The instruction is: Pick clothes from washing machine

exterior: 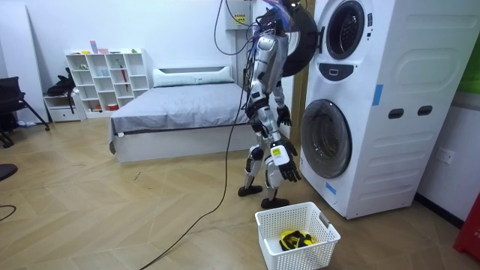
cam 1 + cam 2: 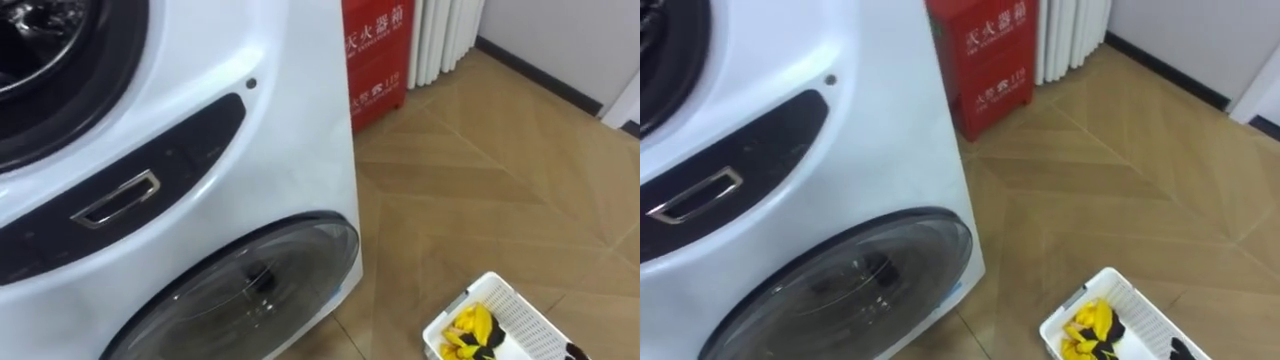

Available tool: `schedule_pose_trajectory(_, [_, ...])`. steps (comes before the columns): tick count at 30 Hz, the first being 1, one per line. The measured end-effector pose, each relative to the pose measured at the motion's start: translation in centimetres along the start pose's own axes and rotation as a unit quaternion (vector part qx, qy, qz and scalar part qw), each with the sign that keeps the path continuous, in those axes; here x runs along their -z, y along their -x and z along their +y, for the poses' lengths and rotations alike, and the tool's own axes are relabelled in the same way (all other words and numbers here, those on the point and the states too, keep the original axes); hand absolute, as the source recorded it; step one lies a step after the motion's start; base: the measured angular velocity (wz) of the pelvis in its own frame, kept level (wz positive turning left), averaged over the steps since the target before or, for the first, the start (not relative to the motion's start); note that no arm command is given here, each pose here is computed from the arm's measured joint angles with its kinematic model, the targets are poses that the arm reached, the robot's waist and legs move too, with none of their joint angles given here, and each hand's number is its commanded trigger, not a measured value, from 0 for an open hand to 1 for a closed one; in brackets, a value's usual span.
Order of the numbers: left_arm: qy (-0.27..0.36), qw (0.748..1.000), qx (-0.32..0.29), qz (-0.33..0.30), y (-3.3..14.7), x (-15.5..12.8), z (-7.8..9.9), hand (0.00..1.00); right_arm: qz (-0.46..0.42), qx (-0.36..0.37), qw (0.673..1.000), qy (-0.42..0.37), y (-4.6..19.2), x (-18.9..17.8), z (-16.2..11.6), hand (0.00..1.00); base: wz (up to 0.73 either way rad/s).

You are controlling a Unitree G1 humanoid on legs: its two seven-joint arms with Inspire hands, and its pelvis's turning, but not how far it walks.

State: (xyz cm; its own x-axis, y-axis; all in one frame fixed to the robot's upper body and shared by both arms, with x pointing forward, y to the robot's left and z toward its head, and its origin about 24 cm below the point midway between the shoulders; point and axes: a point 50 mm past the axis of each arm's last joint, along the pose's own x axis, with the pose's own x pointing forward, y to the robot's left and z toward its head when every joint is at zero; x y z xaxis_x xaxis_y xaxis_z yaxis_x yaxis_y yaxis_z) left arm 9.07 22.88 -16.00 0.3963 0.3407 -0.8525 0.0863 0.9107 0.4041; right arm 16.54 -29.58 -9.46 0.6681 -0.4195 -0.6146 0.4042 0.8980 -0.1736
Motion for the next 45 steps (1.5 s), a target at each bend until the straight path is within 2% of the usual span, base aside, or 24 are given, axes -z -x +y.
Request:
schedule_pose_trajectory(6, [0.002,1.000,0.016,0.019,0.8,2.5,-0.5,0.00,0.072,-0.012,0.997,0.031,1.7,4.7,-0.5,0.00,0.39])
schedule_pose_trajectory(10, [-0.002,1.000,0.019,0.020,1.0,2.8,-0.7,0.00,0.154,-0.014,0.987,0.036,3.1,8.6,-0.6,0.00,0.55])
schedule_pose_trajectory(20, [0.001,0.999,-0.001,0.048,1.2,3.9,-0.5,0.00,0.269,-0.043,0.962,-0.017,6.0,13.6,1.5,0.00,0.31])
schedule_pose_trajectory(29, [0.019,0.998,-0.013,0.063,1.2,4.1,-0.2,0.00,0.309,-0.047,0.949,-0.032,7.1,15.0,1.4,0.00,0.14])
schedule_pose_trajectory(45, [0.031,0.995,-0.036,0.086,1.5,5.5,0.3,0.00,0.319,-0.040,0.947,-0.030,7.5,15.6,1.7,0.00,0.05])
